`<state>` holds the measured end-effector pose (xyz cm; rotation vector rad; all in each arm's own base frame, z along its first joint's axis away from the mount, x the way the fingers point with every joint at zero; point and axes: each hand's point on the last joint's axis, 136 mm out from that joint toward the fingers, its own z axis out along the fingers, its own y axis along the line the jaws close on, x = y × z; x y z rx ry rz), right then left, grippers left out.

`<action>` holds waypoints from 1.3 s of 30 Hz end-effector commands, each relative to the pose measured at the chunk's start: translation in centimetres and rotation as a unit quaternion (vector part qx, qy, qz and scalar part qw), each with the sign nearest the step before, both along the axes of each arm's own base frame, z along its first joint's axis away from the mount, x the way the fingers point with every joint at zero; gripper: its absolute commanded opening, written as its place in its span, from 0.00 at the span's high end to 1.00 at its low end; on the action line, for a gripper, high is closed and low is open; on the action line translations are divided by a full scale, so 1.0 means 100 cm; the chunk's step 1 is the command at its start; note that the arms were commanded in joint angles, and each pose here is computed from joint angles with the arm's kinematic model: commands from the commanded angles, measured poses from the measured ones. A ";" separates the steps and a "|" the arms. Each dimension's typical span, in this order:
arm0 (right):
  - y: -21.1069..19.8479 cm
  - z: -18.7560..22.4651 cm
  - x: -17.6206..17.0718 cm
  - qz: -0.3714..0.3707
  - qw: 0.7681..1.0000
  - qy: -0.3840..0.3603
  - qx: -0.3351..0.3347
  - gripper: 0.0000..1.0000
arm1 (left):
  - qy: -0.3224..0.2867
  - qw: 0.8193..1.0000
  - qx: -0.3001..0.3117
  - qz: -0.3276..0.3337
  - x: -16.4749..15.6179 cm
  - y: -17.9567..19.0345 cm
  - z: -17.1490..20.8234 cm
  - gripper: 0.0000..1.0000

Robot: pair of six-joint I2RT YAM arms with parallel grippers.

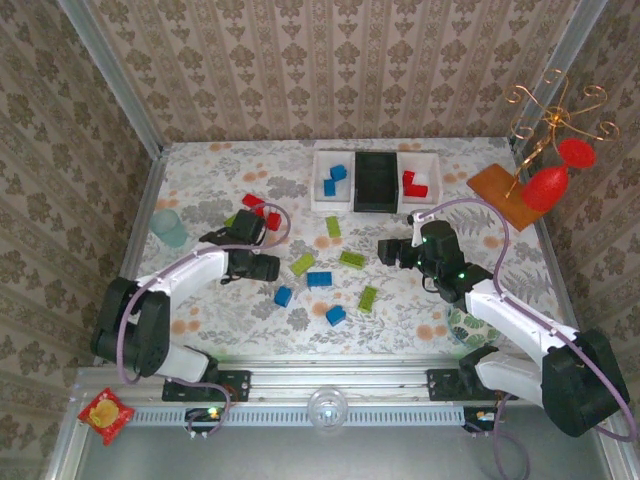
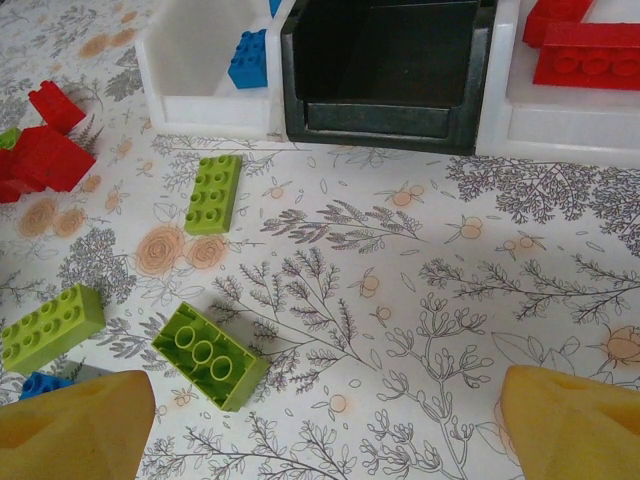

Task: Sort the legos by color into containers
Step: Pick up the lego from the middle-left of the table.

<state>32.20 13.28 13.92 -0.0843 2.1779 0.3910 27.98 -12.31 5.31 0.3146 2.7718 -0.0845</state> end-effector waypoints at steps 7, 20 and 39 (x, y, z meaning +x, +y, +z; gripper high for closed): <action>-0.003 0.002 0.000 -0.006 1.000 -0.006 -0.010 0.09 | 0.024 0.998 0.036 0.053 0.020 0.015 -0.017 0.22; -0.004 0.003 -0.001 -0.007 1.000 -0.005 -0.010 0.08 | 0.029 0.995 0.043 0.087 0.046 0.039 -0.038 0.39; 0.087 0.016 -0.028 0.218 0.973 -0.010 0.079 0.09 | -0.087 0.995 -0.032 0.023 0.078 -0.032 0.017 0.68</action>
